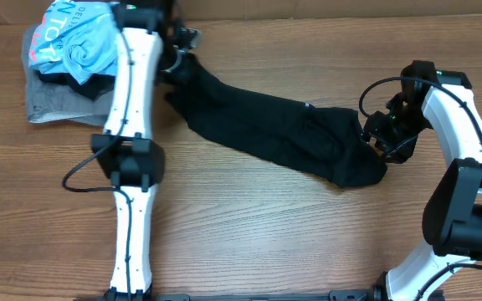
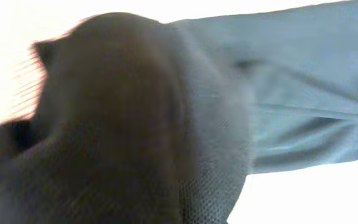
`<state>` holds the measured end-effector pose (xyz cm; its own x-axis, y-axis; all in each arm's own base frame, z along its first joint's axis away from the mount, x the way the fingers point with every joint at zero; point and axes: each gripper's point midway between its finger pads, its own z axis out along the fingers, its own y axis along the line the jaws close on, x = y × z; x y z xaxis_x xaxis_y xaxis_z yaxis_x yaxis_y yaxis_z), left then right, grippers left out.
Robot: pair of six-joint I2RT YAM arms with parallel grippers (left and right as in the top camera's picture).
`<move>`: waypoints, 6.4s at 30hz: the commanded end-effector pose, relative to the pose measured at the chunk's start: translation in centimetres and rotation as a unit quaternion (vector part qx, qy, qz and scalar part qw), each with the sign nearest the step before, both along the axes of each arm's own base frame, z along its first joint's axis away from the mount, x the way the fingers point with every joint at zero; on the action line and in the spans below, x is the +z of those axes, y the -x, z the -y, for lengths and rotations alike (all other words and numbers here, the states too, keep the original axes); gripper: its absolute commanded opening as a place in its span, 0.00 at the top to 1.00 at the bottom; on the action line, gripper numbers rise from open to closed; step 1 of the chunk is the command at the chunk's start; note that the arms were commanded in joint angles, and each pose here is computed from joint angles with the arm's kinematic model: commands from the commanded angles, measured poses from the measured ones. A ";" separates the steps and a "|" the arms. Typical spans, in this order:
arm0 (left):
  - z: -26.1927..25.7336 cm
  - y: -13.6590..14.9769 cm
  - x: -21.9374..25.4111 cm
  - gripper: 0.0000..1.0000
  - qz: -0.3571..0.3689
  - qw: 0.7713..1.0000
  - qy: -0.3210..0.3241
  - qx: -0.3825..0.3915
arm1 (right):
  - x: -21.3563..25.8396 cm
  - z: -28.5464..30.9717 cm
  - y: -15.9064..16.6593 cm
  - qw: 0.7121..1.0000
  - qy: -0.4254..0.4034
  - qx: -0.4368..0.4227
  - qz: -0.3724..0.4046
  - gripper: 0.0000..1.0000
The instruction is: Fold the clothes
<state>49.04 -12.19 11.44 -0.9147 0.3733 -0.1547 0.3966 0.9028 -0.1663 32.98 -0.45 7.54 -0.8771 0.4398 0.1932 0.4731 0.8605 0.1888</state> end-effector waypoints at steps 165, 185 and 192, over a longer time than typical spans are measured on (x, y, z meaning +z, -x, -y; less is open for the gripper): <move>-4.4 -4.7 9.4 0.00 0.137 0.977 0.128 0.103 | 2.8 -14.5 -3.5 0.910 0.134 0.357 0.166 0.22; -4.4 -4.7 9.4 0.00 0.138 0.977 0.127 0.099 | -2.0 -14.9 -2.4 0.898 0.100 0.396 0.165 0.70; -4.4 -4.7 9.4 0.00 0.138 0.977 0.127 0.099 | 1.2 -16.2 -3.6 0.902 0.080 0.382 0.184 0.96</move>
